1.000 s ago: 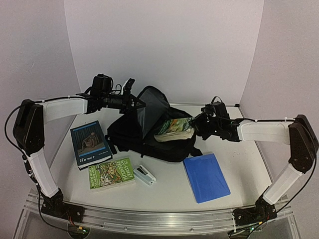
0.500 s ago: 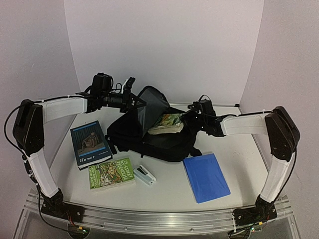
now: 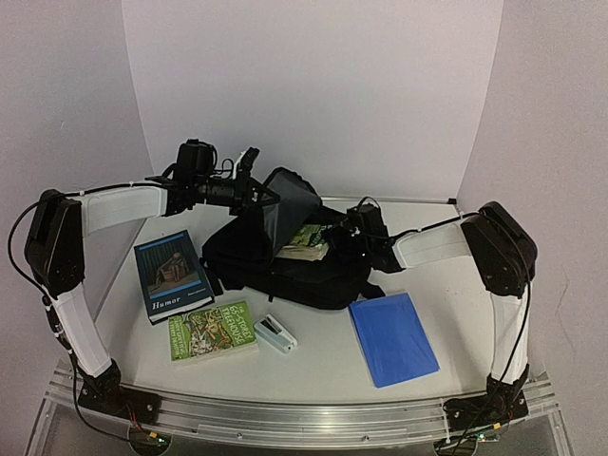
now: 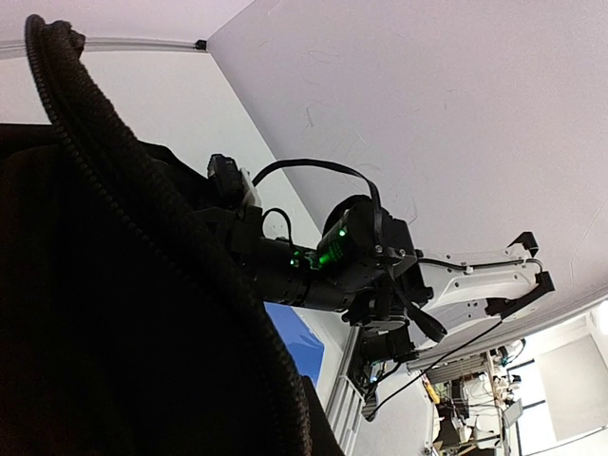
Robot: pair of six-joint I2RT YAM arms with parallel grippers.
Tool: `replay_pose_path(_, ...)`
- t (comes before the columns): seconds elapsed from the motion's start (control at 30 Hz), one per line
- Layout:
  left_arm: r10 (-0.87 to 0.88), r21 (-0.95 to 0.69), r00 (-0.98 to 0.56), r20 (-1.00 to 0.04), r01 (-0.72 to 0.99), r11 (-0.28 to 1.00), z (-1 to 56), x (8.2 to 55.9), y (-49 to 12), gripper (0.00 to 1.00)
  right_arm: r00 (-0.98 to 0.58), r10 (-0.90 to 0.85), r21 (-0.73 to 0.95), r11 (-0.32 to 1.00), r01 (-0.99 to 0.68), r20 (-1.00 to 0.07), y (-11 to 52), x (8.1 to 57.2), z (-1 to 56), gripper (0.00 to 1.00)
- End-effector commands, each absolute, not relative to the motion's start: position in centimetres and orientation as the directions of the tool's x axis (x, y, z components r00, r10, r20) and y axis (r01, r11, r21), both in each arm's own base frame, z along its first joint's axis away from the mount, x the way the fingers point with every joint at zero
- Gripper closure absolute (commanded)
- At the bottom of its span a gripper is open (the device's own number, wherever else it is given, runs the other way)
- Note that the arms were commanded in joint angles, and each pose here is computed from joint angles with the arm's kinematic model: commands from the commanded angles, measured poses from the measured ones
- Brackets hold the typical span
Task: Pack the student bag
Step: Place the book in the student bag.
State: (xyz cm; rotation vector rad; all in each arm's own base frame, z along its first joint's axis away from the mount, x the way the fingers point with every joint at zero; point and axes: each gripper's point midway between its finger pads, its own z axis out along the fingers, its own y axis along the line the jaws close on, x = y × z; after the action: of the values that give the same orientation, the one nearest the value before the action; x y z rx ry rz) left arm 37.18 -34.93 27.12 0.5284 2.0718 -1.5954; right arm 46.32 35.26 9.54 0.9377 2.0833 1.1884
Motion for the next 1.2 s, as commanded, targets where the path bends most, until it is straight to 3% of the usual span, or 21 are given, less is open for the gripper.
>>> replay_pose_path(0.0, -0.003, -0.707, -0.715, -0.699, 0.691, 0.149, 33.2, 36.2, -35.4, 1.00, -0.577, 0.797, 0.900, 0.368, 0.235, -0.176, 36.6, 47.7, 11.9, 0.93)
replay_pose_path(0.2, -0.006, -0.695, -0.706, -0.709, 0.696, 0.183, 32.9, 36.2, -35.0, 1.00, -0.547, 0.765, 0.800, 0.541, 0.258, -0.341, 33.9, 47.1, 11.7, 0.55)
replay_pose_path(0.33, -0.006, -0.695, -0.713, -0.701, 0.682, 0.228, 32.1, 36.6, -34.8, 1.00, -0.537, 0.733, 0.746, 0.614, 0.260, -0.416, 32.1, 46.3, 12.3, 0.41)
replay_pose_path(1.17, -0.008, -0.706, -0.734, -0.679, 0.651, 0.281, 30.8, 36.6, -33.9, 1.00, -0.641, 0.649, 0.618, 0.714, 0.329, -0.410, 32.7, 42.7, 6.0, 0.56)
